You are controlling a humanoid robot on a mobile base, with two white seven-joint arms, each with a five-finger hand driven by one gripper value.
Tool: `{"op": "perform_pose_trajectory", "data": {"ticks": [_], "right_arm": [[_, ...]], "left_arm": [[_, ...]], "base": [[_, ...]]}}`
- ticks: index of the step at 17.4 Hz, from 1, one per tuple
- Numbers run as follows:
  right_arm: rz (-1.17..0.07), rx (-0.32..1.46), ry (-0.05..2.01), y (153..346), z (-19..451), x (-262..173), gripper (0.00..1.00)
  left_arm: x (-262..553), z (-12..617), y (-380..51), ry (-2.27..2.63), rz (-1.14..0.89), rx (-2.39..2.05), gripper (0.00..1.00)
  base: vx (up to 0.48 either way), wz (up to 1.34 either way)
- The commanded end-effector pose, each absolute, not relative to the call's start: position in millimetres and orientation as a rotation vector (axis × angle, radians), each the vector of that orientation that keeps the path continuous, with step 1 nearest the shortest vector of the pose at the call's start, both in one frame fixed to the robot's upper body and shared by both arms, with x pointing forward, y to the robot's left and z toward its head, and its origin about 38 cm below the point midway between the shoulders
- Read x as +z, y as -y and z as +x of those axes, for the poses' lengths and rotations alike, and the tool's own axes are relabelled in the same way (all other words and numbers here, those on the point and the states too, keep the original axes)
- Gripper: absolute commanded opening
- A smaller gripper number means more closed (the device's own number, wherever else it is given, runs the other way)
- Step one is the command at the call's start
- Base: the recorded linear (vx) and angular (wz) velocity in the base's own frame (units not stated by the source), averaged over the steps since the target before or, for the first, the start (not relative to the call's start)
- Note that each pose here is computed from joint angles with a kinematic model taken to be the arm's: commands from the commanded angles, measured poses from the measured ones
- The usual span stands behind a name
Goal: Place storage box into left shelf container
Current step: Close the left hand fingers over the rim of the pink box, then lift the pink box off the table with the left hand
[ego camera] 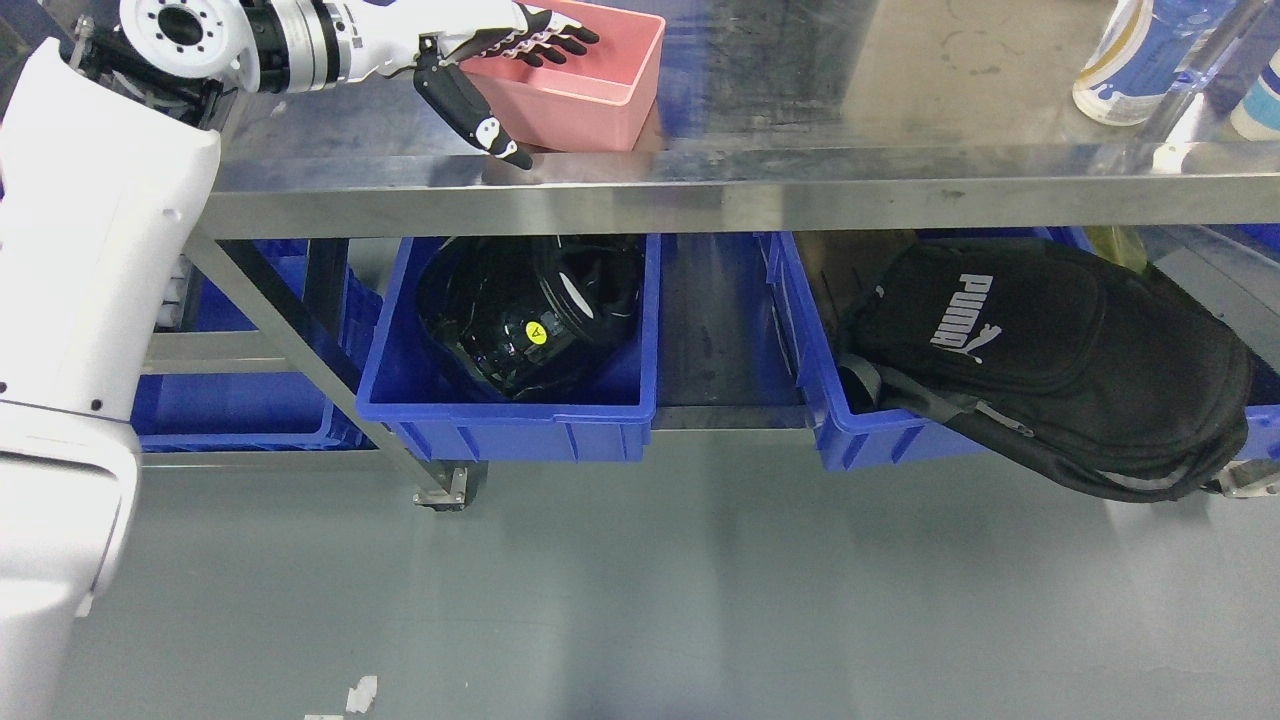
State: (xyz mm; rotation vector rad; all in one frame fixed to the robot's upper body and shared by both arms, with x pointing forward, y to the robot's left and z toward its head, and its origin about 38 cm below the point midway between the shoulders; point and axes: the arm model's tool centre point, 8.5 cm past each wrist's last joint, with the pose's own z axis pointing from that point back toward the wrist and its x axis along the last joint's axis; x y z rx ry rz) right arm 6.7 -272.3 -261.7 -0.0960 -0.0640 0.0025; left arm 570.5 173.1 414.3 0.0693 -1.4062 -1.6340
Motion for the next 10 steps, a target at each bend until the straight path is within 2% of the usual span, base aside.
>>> {"op": "perform_pose_trajectory", "data": {"ticks": [1,6,10], "right_arm": [[-0.117,-0.001,0.088,283.9,16.8,-260.6,1.00],[-0.119,-0.001,0.088,284.1,16.8,-260.6,1.00],[-0.117,-0.001,0.088,283.9,16.8,-260.6,1.00]], "left_arm": [[427.9,579.6,-139.2,1.376,0.062,-1.658,0.95],[417.8,578.4,-119.2,1.356,0.039,-1.690,0.95],[376.4,587.9,-109.9,1.225,0.068,-1.699,0.95]], "base": [[0.000,0.00],[0.002,0.00],[0.002,0.01]]}}
